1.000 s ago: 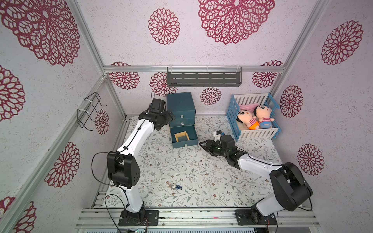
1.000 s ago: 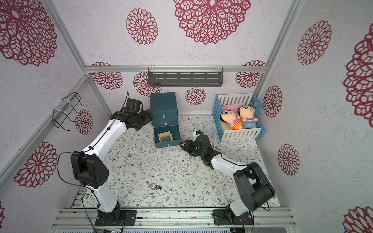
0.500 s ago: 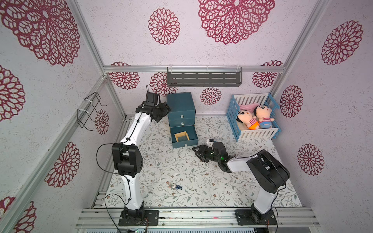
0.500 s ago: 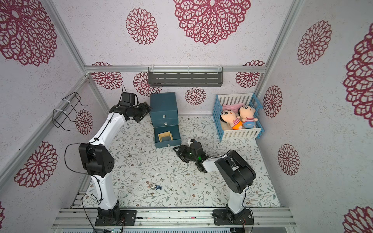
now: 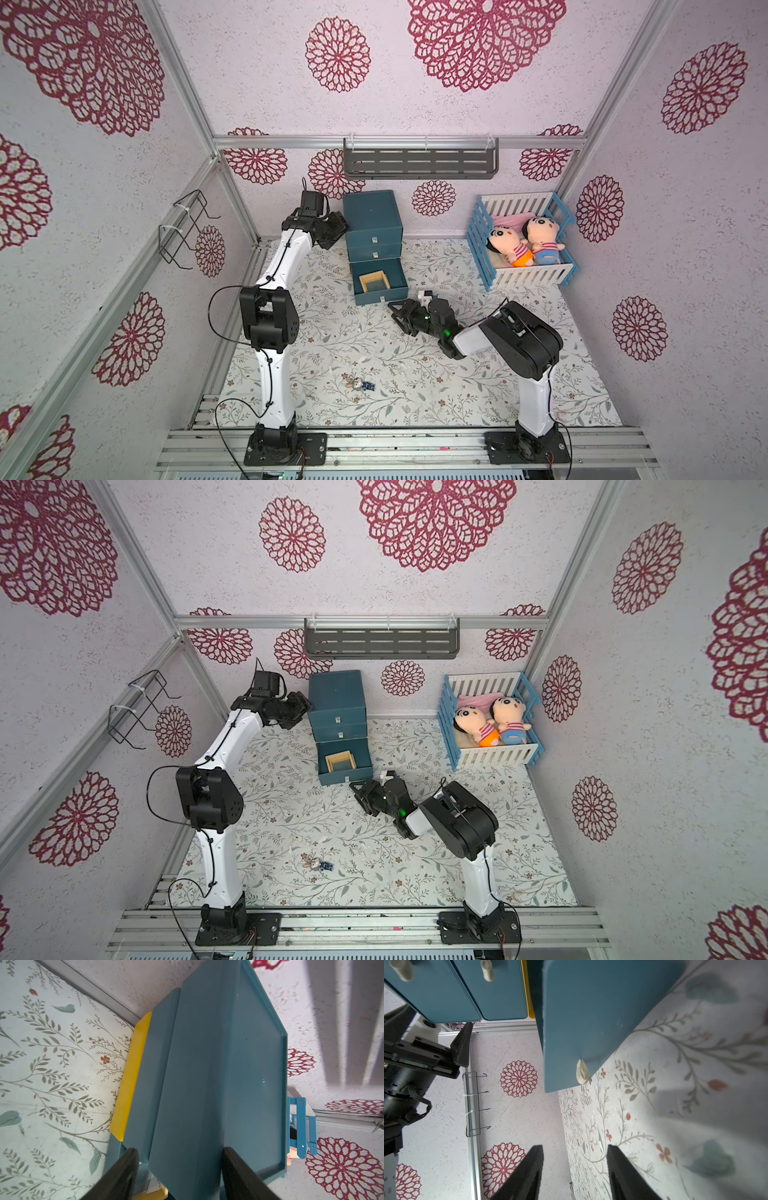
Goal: Place the brooch boxes into the drawer by color
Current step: Close the drawer in the storage box.
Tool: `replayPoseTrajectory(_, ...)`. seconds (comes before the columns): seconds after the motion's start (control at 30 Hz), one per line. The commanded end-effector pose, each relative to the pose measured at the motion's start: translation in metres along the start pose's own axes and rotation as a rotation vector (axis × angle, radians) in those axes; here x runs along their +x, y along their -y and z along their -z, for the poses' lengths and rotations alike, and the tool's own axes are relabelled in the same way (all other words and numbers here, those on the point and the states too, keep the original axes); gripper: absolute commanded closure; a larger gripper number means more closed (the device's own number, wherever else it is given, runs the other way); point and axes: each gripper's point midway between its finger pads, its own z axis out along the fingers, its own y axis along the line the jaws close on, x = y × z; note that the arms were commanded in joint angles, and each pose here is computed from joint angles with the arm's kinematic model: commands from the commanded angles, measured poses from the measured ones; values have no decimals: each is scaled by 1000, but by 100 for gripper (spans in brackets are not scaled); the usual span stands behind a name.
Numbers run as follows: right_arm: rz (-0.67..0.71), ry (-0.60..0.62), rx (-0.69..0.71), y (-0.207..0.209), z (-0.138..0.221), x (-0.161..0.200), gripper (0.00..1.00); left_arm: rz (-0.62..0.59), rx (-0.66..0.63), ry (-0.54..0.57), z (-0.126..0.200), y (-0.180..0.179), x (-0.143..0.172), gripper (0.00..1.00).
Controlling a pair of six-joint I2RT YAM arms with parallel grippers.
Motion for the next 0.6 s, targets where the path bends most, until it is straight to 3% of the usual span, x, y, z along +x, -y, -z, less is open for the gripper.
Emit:
replayPoseTrajectory(0.0, 0, 65, -102, -29, -10, -14, 46, 11, -55, -44, -16, -24, 11, 37)
replayPoseTrajectory(0.57, -60, 119, -46, -1, -51, -22, 53, 37, -44, -74, -21, -25, 20, 47)
